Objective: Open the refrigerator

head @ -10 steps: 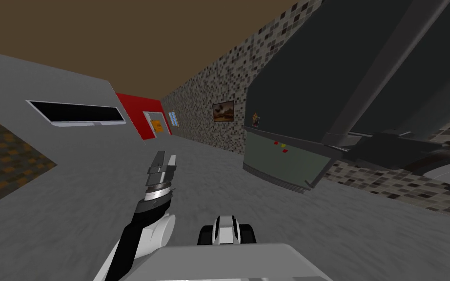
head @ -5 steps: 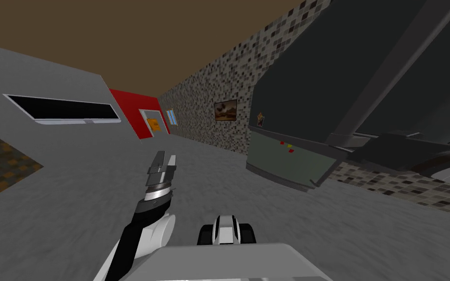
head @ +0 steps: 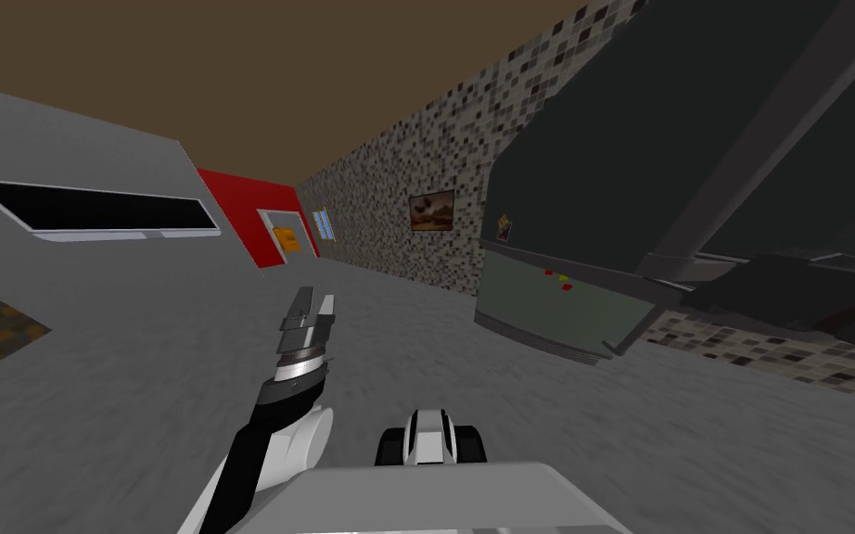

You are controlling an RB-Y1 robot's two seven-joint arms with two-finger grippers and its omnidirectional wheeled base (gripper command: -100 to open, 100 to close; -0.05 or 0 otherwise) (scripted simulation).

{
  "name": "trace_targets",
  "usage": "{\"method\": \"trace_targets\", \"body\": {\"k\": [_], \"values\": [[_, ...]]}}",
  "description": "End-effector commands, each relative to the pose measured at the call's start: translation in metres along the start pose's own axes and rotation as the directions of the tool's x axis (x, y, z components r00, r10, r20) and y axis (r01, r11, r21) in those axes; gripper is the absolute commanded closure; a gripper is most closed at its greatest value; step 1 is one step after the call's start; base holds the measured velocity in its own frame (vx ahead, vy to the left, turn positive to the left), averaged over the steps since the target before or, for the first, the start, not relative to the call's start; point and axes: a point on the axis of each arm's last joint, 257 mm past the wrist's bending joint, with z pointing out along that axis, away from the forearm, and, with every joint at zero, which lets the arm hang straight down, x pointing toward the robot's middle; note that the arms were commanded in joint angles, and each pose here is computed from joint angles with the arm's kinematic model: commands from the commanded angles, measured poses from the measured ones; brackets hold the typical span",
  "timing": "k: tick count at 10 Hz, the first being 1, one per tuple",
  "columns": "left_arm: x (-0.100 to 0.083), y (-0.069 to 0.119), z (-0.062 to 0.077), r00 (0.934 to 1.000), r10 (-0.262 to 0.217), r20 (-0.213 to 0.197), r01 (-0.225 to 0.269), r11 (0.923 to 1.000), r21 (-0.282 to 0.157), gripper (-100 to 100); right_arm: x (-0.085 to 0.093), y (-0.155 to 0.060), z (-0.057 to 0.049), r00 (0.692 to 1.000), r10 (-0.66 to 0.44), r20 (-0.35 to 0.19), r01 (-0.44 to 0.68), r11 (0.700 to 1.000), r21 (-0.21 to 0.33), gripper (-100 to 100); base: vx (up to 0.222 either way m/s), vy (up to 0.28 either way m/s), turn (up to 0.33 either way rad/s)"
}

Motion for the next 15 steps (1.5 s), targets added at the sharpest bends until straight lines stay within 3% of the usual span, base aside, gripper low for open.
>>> {"method": "trace_targets", "body": {"k": [1,9,10,11,15], "values": [[0.000,0.000,0.000,1.0000,0.000,0.000,0.000,1.0000,0.000,0,-0.009,-0.016,0.004,1.000,-0.001,0.015,0.001,1.000,-0.004,-100,0.022,-0.019,-0.074],[0.000,0.000,0.000,1.0000,0.000,0.000,0.000,1.0000,0.000,0,-0.036,-0.048,0.016,0.998,0.004,0.061,-0.004,1.000,-0.016,-100,0.015,-0.014,-0.058],[0.000,0.000,0.000,1.0000,0.000,0.000,0.000,1.0000,0.000,0,-0.031,-0.034,0.016,0.999,0.007,0.052,-0.005,0.999,-0.045,-100,0.002,-0.004,-0.031],[0.000,0.000,0.000,1.0000,0.000,0.000,0.000,1.0000,0.000,0,-0.029,-0.032,0.015,0.999,0.006,0.049,-0.004,0.999,-0.050,0,-0.004,-0.005,-0.012],[0.000,0.000,0.000,1.0000,0.000,0.000,0.000,1.0000,0.000,0,-0.027,-0.021,0.015,0.999,0.012,0.047,-0.008,0.997,-0.079,0,0.000,0.000,0.000]]}}
